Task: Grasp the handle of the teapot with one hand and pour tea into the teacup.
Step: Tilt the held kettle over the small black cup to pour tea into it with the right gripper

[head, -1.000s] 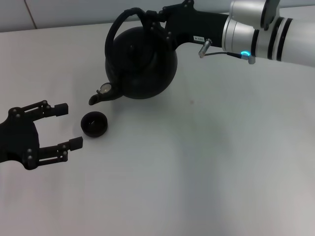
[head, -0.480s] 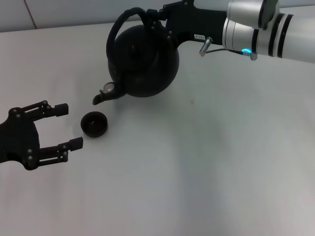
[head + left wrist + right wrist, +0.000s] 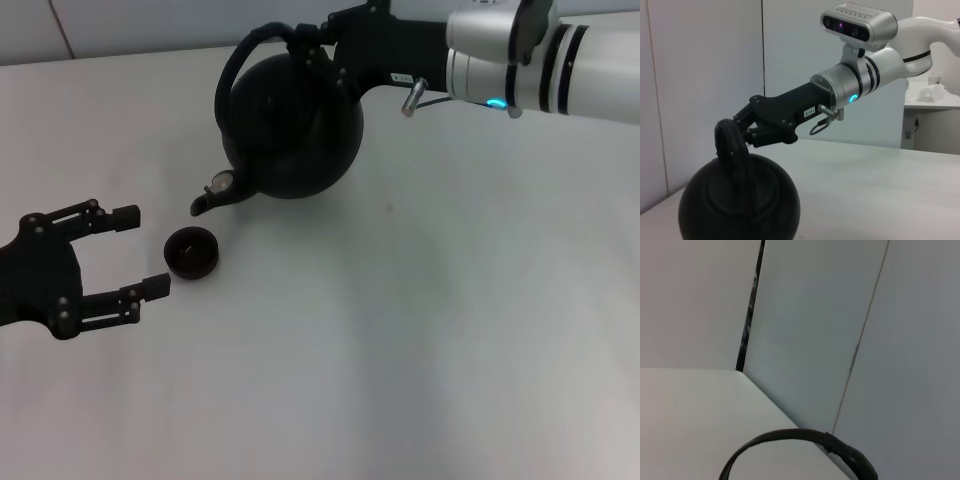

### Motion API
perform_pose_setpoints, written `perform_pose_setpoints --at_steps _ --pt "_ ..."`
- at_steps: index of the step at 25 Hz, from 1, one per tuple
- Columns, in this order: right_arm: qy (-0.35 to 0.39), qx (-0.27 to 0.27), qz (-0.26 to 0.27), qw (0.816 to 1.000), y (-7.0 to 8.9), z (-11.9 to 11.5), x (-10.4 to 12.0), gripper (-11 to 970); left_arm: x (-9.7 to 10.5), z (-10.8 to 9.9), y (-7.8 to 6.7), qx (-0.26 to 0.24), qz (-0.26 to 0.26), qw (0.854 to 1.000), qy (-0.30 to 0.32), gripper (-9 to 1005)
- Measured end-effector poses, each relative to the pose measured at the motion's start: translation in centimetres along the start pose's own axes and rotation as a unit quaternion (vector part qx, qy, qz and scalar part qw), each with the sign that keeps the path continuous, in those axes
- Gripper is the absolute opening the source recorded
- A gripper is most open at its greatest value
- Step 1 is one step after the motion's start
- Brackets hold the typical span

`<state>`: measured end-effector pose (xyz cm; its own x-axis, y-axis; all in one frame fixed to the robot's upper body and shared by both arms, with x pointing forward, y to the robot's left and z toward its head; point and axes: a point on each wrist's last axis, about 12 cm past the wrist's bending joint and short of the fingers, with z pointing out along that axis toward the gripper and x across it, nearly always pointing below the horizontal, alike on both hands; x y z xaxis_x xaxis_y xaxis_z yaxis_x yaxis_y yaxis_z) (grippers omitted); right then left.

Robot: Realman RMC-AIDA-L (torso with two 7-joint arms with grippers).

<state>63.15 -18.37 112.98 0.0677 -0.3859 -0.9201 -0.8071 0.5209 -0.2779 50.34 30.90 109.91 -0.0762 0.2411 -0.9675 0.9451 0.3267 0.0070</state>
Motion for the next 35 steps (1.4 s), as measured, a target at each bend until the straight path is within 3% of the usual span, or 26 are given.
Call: perform_pose_setpoints --at_steps 35 --pt "0.003 -0.015 -0.041 0.999 0.5 0.6 -1.0 127 0.1 0.1 0.2 -0.009 0.001 1.0 0.003 804"
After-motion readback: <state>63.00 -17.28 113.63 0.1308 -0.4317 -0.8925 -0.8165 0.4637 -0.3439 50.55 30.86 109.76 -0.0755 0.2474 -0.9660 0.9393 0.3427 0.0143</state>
